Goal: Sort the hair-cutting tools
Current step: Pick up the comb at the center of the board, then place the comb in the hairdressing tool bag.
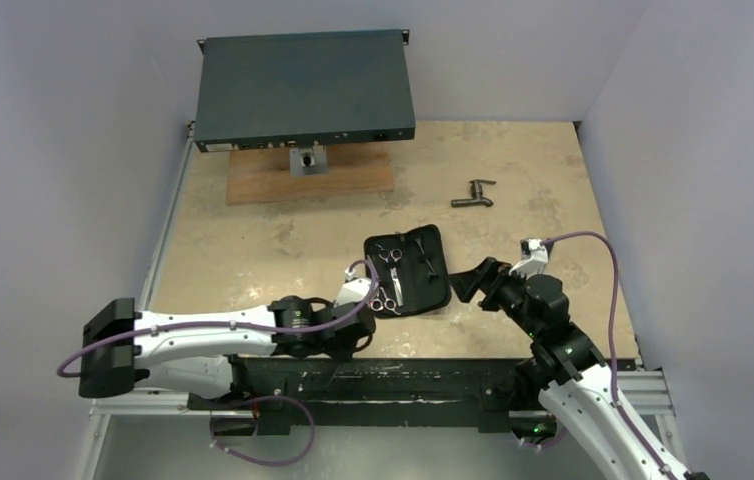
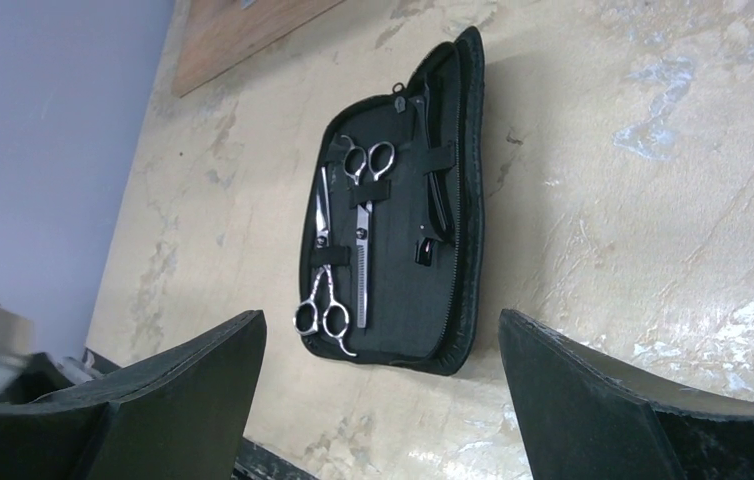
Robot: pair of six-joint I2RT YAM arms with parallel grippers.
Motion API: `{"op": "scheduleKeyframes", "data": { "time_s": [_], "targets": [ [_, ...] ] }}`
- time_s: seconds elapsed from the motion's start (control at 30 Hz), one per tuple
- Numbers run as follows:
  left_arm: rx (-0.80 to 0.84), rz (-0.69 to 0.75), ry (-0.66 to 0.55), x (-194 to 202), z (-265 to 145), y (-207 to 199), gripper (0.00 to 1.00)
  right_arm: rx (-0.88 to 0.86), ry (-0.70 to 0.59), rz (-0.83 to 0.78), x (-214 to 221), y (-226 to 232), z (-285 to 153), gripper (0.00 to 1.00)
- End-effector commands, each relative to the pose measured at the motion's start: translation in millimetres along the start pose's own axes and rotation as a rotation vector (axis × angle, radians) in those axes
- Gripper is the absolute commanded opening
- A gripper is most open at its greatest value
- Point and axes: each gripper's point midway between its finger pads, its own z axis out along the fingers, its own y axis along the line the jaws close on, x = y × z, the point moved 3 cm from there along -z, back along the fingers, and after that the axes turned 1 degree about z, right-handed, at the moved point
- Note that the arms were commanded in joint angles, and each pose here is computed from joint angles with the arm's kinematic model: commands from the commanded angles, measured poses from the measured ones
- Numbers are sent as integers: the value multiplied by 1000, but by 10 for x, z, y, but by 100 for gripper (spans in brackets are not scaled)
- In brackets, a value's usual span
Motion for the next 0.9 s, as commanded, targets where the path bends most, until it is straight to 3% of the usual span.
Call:
{"op": "scheduleKeyframes", "data": {
  "time_s": [0.0, 0.2, 0.43, 0.67, 0.87],
  "targets": [
    [-8, 12, -156, -468, -481, 17, 0, -71, -63, -2, -228, 234, -106, 87],
    [94, -109, -335, -1302, -590, -162, 0, -72, -108, 15, -313, 258, -137, 88],
    [137, -343, -348, -2047, 70, -418, 0, -45, -107, 29, -312, 223, -98, 88],
    [124, -486, -322, -2401, 561, -607, 0, -68, -91, 25, -342, 307, -137, 88],
    [59, -629, -281, -2368, 939, -563, 0, -66, -101, 22, -359, 307, -205, 89]
  ]
}}
